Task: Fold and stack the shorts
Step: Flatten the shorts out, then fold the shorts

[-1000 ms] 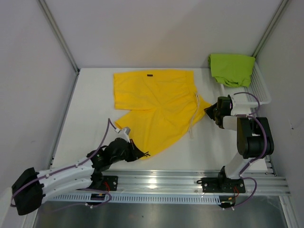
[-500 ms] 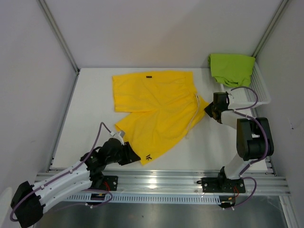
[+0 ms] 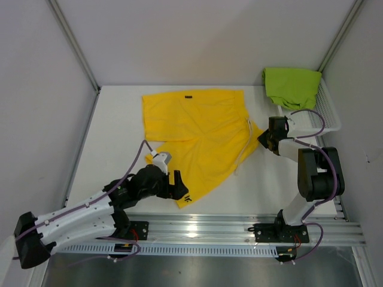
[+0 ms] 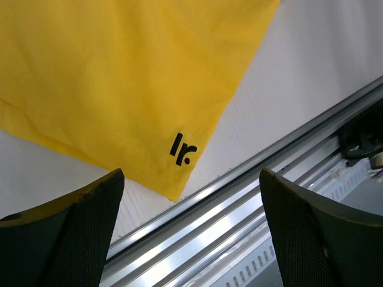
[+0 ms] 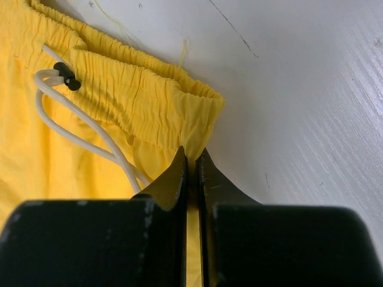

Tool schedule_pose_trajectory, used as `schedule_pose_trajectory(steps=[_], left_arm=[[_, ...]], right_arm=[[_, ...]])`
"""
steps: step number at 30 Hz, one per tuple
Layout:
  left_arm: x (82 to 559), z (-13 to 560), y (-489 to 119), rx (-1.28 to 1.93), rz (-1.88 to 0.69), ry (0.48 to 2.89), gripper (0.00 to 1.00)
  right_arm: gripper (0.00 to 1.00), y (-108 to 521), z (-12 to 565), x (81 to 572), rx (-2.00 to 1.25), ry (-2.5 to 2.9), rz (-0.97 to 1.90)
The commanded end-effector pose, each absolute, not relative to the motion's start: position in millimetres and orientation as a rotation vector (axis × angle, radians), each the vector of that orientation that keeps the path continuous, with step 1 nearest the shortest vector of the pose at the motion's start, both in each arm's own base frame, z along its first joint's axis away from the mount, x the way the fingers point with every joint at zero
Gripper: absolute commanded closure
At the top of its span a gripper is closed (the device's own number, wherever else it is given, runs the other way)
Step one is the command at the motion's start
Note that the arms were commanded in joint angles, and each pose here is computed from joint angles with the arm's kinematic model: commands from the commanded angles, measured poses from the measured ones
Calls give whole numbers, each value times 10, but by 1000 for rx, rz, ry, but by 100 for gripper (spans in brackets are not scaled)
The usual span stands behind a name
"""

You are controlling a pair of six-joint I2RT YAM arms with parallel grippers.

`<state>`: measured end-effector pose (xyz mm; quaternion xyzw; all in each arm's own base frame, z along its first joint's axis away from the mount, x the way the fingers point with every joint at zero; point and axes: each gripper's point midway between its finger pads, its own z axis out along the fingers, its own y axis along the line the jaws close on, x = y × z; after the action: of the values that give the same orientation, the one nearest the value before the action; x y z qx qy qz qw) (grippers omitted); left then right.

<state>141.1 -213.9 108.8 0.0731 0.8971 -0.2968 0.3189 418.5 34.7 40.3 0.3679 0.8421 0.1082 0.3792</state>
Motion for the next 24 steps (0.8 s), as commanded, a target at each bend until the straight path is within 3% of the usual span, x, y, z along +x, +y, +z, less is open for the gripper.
schedule_pose_trajectory(steps=[1, 4, 15, 24], left_arm=[[1458, 1063, -2223, 270, -683, 2356, 4], [1351, 1050, -2353, 338, -643, 2377, 4], [1160, 945, -2570, 826, -128, 2256, 5], [1020, 648, -2653, 999, -112, 2272, 27]], right_arm=[[100, 312, 492, 4317, 937, 2121, 274], [100, 312, 483, 4322, 942, 2123, 277], [100, 375, 479, 4347, 936, 2129, 331], [100, 371, 455, 4342, 946, 2133, 361]])
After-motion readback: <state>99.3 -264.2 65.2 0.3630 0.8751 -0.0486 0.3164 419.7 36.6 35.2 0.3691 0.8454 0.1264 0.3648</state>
